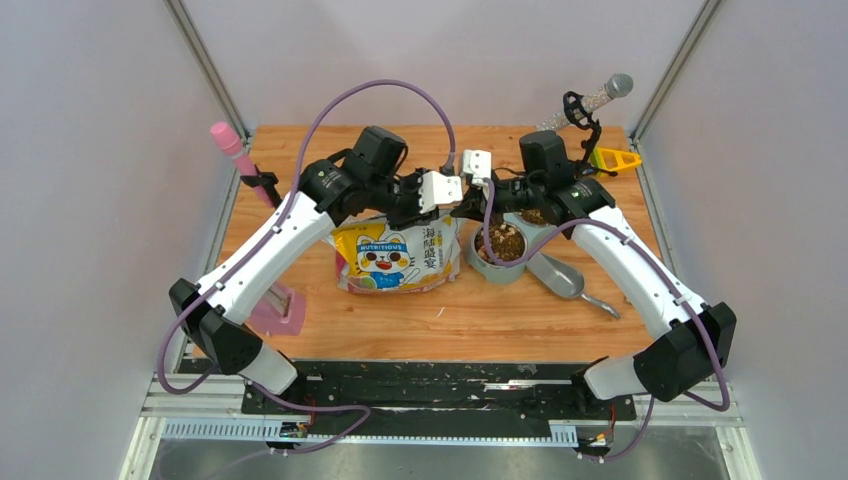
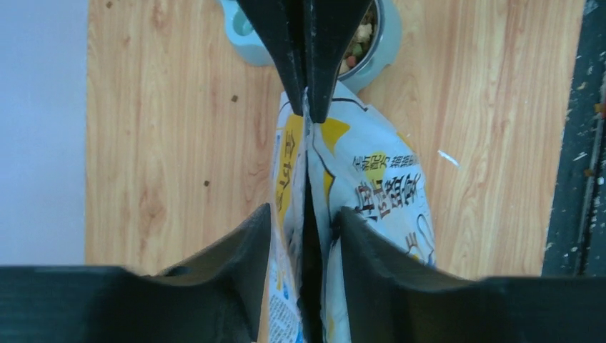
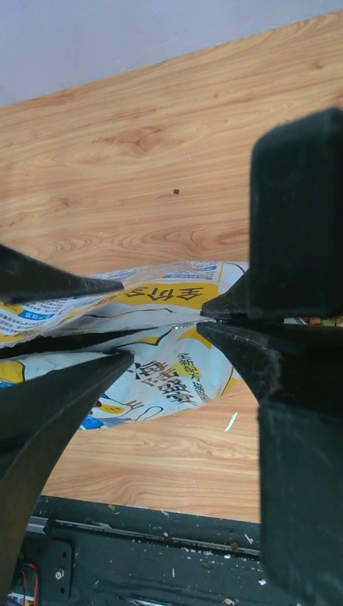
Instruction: Serve the pet food
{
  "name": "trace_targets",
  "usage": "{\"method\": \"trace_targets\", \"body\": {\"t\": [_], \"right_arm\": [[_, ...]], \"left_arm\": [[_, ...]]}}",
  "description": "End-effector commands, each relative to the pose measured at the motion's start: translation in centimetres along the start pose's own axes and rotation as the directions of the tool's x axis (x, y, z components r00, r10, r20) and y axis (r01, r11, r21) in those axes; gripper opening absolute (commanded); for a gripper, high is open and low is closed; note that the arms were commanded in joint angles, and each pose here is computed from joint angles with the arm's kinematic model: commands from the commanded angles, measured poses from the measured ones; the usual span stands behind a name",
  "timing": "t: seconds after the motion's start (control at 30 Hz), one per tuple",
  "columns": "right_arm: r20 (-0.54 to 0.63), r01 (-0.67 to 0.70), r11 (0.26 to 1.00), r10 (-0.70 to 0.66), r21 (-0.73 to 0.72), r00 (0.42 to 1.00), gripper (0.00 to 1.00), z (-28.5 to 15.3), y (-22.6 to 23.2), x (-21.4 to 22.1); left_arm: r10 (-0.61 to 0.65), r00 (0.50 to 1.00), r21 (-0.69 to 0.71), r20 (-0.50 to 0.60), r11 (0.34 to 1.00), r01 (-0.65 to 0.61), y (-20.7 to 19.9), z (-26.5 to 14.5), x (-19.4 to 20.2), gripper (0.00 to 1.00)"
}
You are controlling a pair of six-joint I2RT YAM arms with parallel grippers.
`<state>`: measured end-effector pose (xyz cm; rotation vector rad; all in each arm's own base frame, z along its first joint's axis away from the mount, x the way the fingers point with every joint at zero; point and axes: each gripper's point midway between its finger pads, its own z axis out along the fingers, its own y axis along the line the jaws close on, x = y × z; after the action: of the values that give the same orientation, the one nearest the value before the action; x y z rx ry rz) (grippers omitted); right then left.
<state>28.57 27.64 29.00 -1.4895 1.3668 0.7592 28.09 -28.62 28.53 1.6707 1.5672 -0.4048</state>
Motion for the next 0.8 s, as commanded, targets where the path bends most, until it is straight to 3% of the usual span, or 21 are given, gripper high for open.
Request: {"method": "trace_targets", "body": {"t": [0.0, 0.07, 0.1, 0.3, 0.43, 0.63, 0.77], "right_arm": [[0.117, 0.122, 0.992, -0.124, 0.029, 0.985, 0.00, -1.4, -0.4, -4.9], [0.101, 0.121, 0.992, -0.125, 0.046, 0.987, 0.00, -1.5, -0.6, -4.6], [0.095, 0.124, 0.991, -0.129, 0.054, 0.987, 0.00, -1.6, -0.7, -4.5], [0.025, 0.144, 0.979, -0.149, 0.141, 0.989, 0.00, -2.7, -1.9, -3.1], [-0.022, 0.139, 0.974, -0.137, 0.177, 0.990, 0.00, -4.4, -2.8, -1.8], [-0.086, 0.085, 0.981, -0.071, 0.172, 0.994, 0.00, -5.6, -3.1, 0.4], [-0.115, 0.067, 0.984, -0.048, 0.168, 0.992, 0.00, -5.5, -3.2, 1.2]], "left_arm": [[0.017, 1.000, 0.015, 0.014, 1.000, -0.017, 0.1, -0.7, -1.1, 0.25], [0.009, 1.000, 0.002, -0.005, 1.000, -0.009, 0.2, -0.9, -0.7, 0.02], [0.005, 1.000, -0.004, -0.010, 1.000, -0.005, 0.2, -1.0, -0.6, 0.00], [-0.013, 0.996, -0.075, -0.091, 0.997, 0.006, 0.9, -2.3, 0.8, 0.00], [-0.010, 0.973, -0.161, -0.229, 0.987, -0.028, 1.9, -3.4, 3.9, 0.00], [0.001, 0.897, -0.212, -0.443, 0.971, -0.105, 2.7, -5.7, 10.2, 0.00], [-0.022, 0.816, -0.226, -0.577, 0.965, -0.134, 3.1, -8.1, 14.1, 0.00]]}}
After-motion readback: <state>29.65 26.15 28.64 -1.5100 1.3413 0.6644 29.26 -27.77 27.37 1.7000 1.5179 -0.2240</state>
